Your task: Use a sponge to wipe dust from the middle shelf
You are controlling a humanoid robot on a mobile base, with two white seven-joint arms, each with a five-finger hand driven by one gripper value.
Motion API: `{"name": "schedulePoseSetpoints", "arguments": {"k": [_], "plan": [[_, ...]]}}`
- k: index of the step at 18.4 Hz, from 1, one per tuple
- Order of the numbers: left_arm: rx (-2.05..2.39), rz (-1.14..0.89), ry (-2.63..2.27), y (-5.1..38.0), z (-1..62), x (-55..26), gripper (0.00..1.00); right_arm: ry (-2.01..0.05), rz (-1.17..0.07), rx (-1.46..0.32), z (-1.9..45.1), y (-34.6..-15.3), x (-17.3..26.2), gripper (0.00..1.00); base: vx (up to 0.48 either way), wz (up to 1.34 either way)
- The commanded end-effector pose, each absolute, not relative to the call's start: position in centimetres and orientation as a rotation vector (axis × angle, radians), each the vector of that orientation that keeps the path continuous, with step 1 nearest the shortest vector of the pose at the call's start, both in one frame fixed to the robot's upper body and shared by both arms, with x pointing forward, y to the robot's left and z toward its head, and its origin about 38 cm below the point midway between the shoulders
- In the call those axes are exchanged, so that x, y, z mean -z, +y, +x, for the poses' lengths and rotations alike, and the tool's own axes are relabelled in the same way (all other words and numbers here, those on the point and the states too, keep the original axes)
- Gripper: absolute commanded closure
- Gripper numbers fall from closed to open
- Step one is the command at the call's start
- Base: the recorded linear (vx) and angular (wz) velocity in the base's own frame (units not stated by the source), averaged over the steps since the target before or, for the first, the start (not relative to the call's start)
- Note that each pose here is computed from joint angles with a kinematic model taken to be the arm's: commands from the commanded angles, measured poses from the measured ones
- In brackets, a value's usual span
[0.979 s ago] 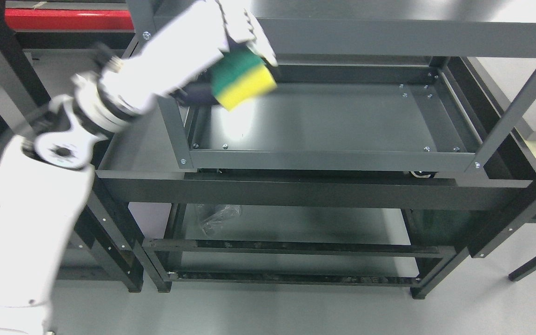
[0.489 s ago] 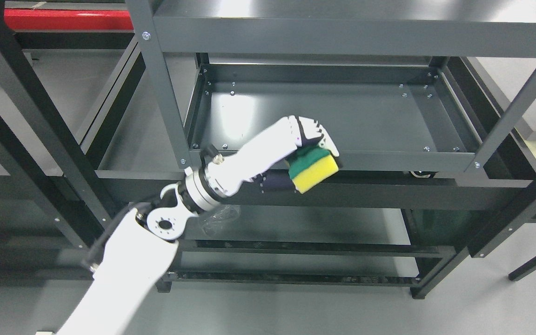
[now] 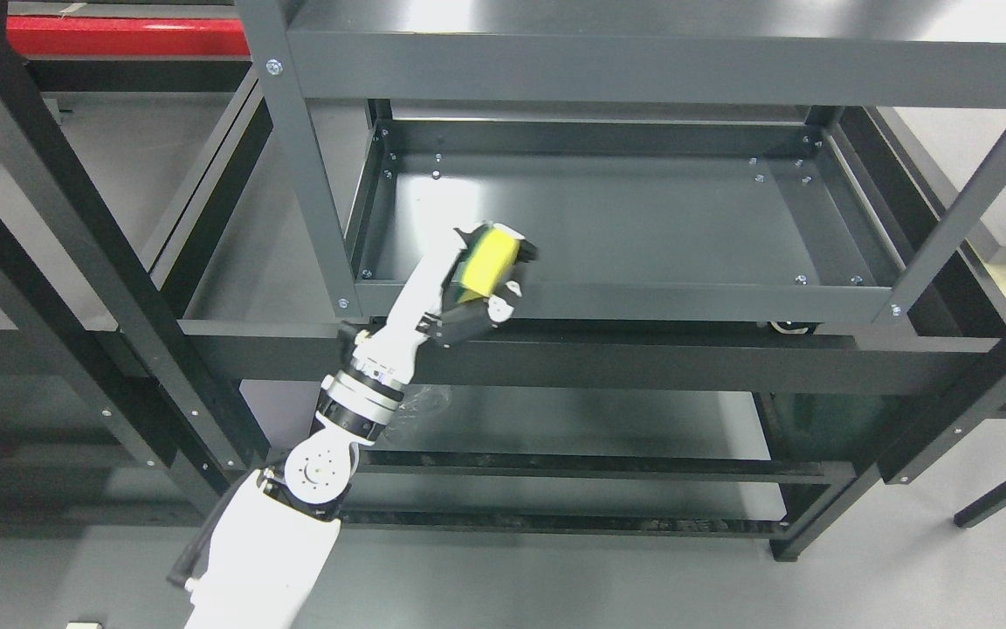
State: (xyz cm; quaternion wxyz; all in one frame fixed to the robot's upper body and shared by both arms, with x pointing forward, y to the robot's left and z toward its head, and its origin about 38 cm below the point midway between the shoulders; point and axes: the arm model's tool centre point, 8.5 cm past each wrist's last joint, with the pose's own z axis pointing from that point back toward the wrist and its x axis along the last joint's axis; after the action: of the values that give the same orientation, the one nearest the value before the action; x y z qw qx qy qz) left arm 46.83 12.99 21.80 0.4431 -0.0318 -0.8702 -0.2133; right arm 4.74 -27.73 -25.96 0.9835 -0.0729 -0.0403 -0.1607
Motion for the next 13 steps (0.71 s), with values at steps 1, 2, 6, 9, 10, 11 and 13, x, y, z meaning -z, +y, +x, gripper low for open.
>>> {"name": "schedulePoseSetpoints", "arguments": {"k": [1, 2, 6, 9, 10, 11, 13], "plan": [[0.281, -0.055, -2.176, 15.4, 42.9, -25.1, 0.93, -0.029, -0.152, 0.324, 4.6, -28.7, 25.9, 0.00, 0.000, 0.00], [0.266, -0.053, -2.157, 15.5, 42.5, -25.8, 0.93, -0.029, -0.152, 0.324, 4.6, -28.7, 25.9, 0.00, 0.000, 0.00], [0.173, -0.082, -2.118, 16.2, 41.8, -25.2, 0.93, -0.029, -0.154, 0.324, 4.6, -28.7, 25.9, 0.00, 0.000, 0.00], [0.068, -0.181, -2.073, 17.4, 41.6, -24.0, 0.94, -0.029, -0.152, 0.324, 4.6, -28.7, 25.9, 0.00, 0.000, 0.00], [0.033, -0.173, -2.073, 18.7, 41.7, -24.0, 0.95, -0.029, -0.152, 0.324, 4.6, -28.7, 25.9, 0.00, 0.000, 0.00], [0.013, -0.155, -2.081, 19.9, 41.8, -24.2, 0.95, -0.029, -0.152, 0.324, 4.6, -28.7, 25.9, 0.00, 0.000, 0.00], [-0.002, -0.142, -2.094, 20.7, 41.8, -24.4, 0.95, -0.029, -0.154, 0.324, 4.6, -28.7, 25.9, 0.00, 0.000, 0.00]]}}
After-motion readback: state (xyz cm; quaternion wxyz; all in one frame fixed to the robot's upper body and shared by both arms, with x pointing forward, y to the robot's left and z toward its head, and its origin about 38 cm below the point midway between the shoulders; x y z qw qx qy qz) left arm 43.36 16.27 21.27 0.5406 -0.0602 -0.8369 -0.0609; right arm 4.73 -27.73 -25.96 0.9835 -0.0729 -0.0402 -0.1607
